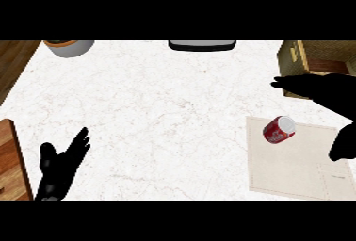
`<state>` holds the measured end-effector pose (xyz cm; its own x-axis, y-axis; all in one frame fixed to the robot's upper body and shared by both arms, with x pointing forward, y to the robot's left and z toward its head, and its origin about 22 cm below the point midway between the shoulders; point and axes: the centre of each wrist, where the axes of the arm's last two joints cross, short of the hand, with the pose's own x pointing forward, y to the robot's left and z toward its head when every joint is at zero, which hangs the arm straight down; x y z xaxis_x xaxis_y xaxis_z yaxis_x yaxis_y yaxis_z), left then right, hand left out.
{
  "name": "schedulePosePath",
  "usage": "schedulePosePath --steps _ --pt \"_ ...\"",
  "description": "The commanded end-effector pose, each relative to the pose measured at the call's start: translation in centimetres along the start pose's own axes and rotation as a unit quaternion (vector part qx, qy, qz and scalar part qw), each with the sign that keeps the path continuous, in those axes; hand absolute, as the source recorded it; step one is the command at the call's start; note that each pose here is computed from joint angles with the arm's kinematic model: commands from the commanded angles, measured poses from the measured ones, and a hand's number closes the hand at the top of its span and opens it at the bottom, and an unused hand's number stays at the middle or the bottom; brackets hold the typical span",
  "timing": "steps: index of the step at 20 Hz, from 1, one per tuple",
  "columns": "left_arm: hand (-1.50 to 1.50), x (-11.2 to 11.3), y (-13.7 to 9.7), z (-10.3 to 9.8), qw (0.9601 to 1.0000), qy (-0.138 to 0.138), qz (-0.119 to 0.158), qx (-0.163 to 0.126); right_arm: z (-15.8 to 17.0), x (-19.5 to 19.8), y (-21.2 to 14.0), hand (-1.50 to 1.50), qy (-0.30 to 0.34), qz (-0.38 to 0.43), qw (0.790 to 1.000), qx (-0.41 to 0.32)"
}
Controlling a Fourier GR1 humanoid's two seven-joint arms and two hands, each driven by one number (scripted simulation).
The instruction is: Pick the can from the placemat and place it in the basket
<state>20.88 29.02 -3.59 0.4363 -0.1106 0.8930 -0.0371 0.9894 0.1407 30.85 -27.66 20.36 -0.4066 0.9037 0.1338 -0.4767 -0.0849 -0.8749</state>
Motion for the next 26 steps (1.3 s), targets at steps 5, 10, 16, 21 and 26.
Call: schedulePosePath --steps 5,10,16,21,26 --pt "0.0 -4.0 1.4 1.4 0.9985 0.055 0.001 0.003 -1.7 -0.3 2.7 -1.5 -0.001 -0.009 1.0 0.005" --pt "0.0 -1.3 -0.1 0.1 0.9983 0.057 -0.002 0.005 -2.5 -2.7 3.9 -1.5 0.0 -0.004 1.0 -0.009" --pt "0.0 -1.6 1.0 0.8 0.9986 0.052 0.003 0.004 -4.2 -0.5 6.1 -1.5 -0.008 -0.008 1.0 -0.019" --pt "0.0 -1.6 1.0 0.6 0.9989 0.047 -0.002 0.004 -5.0 -0.7 9.2 -1.5 -0.011 -0.003 1.0 -0.019" --pt "0.0 -1.8 -0.7 -0.5 0.9984 0.057 0.0 0.0 -5.2 -2.0 8.0 -1.5 0.011 0.022 1.0 0.013"
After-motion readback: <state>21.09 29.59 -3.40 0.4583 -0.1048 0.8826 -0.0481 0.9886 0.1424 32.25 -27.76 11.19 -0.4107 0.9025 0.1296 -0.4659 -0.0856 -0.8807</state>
